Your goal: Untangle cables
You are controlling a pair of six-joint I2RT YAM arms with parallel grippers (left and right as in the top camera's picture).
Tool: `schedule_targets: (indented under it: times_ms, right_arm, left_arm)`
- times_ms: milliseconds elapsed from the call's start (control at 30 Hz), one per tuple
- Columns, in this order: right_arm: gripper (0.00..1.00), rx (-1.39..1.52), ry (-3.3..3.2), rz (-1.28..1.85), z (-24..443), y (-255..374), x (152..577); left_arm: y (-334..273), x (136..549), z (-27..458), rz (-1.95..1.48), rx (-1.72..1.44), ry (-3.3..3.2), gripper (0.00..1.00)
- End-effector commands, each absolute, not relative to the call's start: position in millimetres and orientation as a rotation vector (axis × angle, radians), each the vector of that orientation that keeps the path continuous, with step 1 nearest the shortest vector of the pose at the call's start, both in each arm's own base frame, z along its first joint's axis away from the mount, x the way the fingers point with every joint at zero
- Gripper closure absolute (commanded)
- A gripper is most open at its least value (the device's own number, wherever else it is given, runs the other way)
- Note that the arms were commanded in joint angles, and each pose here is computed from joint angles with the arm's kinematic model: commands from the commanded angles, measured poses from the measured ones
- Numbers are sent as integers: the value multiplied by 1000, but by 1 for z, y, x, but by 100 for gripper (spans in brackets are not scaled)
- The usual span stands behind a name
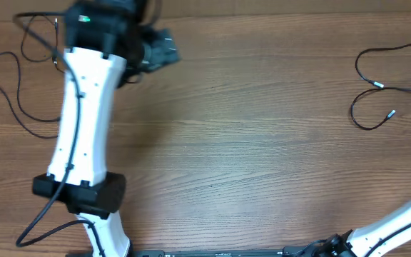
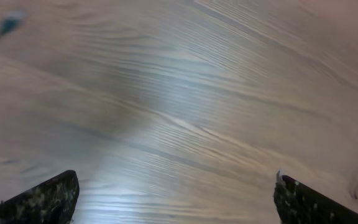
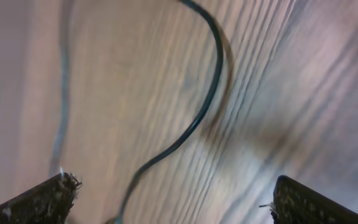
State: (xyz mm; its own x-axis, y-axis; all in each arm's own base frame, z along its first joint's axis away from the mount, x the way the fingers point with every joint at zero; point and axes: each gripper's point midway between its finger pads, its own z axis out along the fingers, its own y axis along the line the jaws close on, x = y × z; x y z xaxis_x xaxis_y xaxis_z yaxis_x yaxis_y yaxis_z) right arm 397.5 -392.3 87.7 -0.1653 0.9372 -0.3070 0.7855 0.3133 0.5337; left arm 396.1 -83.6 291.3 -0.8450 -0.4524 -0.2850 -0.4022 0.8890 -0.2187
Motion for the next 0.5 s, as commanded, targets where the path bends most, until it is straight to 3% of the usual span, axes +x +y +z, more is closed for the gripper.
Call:
schedule_targets:
  times_ms: [0,133,333,467]
  right_arm:
    - [0,1365,1923,487,172,-373,398]
    - [0,1261,1937,836,190,-321,411]
    - [0,1221,2128,1010,175,-240,424]
    - [0,826,2402,1080,169,-127,452]
  left_arm:
    - [-32,402,287,-101,-804,2676,0]
    - [13,401,279,19,-931,2643,0]
    - [76,388,261,231,-1137,2599,0]
    - [121,370,229,275,-1405,2569,1]
